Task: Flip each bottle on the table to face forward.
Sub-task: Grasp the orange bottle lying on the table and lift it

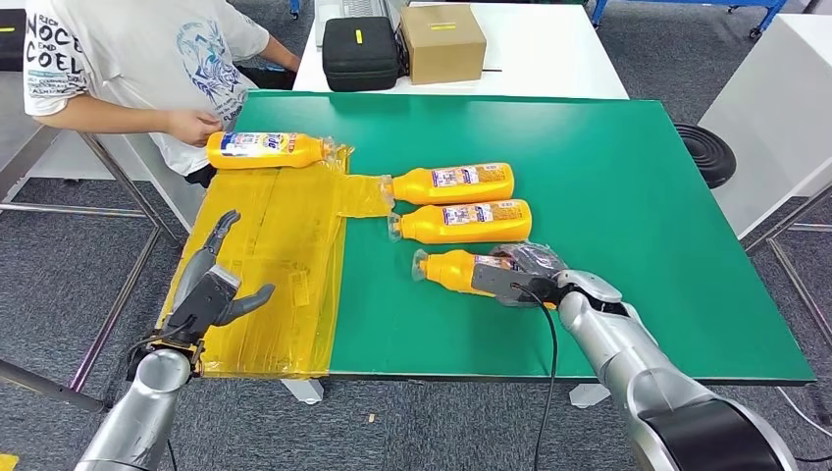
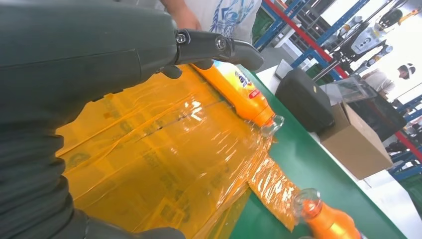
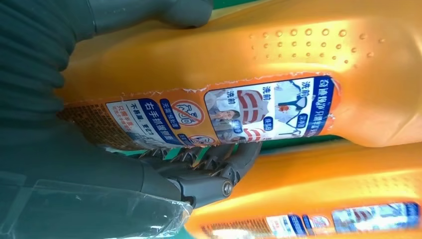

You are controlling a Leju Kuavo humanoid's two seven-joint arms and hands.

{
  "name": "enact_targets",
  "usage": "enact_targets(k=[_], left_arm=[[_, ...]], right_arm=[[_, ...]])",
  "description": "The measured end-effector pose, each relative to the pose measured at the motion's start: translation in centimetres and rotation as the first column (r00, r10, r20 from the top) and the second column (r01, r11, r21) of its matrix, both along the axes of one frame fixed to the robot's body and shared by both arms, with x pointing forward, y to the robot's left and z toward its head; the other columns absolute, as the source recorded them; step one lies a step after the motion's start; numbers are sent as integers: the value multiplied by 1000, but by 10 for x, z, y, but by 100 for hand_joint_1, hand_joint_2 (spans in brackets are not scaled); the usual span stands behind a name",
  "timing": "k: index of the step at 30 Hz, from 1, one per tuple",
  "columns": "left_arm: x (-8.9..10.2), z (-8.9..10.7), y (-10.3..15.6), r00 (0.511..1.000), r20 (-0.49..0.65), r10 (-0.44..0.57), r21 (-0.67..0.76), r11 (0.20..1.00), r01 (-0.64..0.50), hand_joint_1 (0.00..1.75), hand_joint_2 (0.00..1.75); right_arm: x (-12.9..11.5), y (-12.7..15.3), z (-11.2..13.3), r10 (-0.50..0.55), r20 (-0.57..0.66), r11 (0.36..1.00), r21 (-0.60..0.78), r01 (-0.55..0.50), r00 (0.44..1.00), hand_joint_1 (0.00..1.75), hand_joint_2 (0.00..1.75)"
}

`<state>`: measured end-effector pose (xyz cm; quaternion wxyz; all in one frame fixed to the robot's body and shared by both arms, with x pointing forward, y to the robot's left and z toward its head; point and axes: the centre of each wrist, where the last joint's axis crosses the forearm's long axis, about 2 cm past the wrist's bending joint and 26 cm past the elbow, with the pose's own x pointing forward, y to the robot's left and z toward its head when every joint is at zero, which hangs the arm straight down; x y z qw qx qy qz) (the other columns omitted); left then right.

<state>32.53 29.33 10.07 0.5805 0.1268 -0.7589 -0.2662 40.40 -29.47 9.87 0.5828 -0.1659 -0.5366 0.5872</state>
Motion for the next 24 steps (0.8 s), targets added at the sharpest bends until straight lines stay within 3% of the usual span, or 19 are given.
enact_targets(k=[3, 6, 13, 17, 24], left_arm=[[-5, -3, 1, 1000, 1, 2, -12, 1000, -2, 0, 175], [-8, -4, 2, 1000, 6, -3, -68, 998, 3, 0, 175], [-11, -6, -7, 996, -40, -76, -378, 924, 56, 0, 175], [-11, -7, -14, 992, -50, -120, -438, 895, 86, 0, 175], [-12, -7, -23, 979, -64, -195, -518, 845, 135, 0, 175]], right_arm=[[-7, 6, -6, 9, 66, 997, 73, -13, 998, 175, 175], [-20, 19, -13, 18, 168, 968, 242, -59, 986, 175, 175], [-54, 61, -7, -88, 344, 792, 593, -144, 935, 175, 175], [-64, 71, 0, -147, 373, 725, 670, -156, 916, 175, 175], [-70, 77, 4, -189, 376, 675, 721, -158, 907, 175, 175]])
